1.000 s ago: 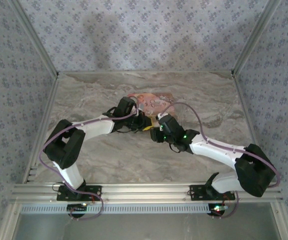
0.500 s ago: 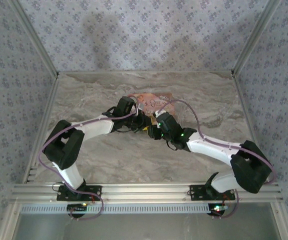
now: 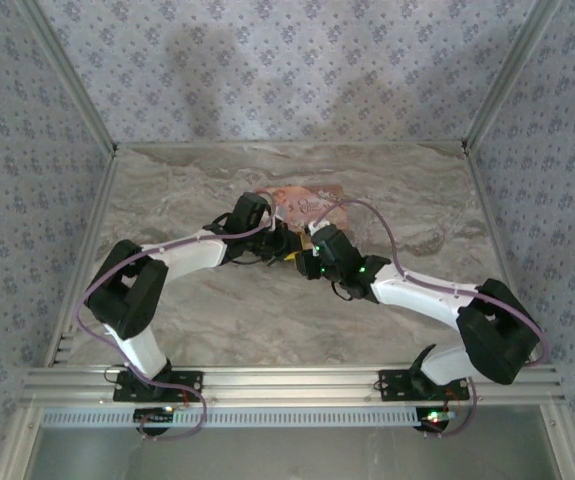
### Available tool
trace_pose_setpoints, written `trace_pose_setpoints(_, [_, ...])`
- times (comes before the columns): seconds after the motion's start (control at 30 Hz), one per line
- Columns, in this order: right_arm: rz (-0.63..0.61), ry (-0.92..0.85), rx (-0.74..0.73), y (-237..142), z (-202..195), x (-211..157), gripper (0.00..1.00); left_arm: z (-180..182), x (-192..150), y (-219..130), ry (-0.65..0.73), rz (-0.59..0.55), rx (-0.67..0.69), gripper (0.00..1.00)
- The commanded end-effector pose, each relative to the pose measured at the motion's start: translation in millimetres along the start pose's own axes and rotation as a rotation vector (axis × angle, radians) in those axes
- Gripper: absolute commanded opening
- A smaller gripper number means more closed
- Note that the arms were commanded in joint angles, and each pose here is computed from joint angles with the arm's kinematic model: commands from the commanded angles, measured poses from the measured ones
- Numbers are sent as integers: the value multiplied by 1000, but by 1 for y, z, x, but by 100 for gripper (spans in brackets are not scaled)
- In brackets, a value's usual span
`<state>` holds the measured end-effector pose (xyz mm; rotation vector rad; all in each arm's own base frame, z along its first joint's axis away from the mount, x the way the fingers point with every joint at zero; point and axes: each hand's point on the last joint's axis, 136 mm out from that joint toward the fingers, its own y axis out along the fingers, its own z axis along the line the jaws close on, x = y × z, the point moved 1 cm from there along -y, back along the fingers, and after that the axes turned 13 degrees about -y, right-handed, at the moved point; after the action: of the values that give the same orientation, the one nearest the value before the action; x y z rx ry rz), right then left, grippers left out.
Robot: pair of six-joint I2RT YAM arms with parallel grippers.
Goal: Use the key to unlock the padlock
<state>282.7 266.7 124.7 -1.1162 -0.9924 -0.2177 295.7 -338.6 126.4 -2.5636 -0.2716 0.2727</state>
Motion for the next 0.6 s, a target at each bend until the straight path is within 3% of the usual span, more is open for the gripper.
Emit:
trace_pose_setpoints(0.0, [-15,-11,-21,3,-4,9,27,-42,-7,-15,55,26,-113,0])
trace_pose_setpoints(0.3, [-7,-11,10,4,-2,6,5,-42,-7,-16,57,25,-114,0])
trace_pose_setpoints(0.5, [-12,-3,18,4,-2,5,2,-41,-8,-16,60,23,-113,0])
trace_pose_setpoints(0.57, [-13,0,18,3,-2,6,7,-41,-8,-17,61,23,-112,0])
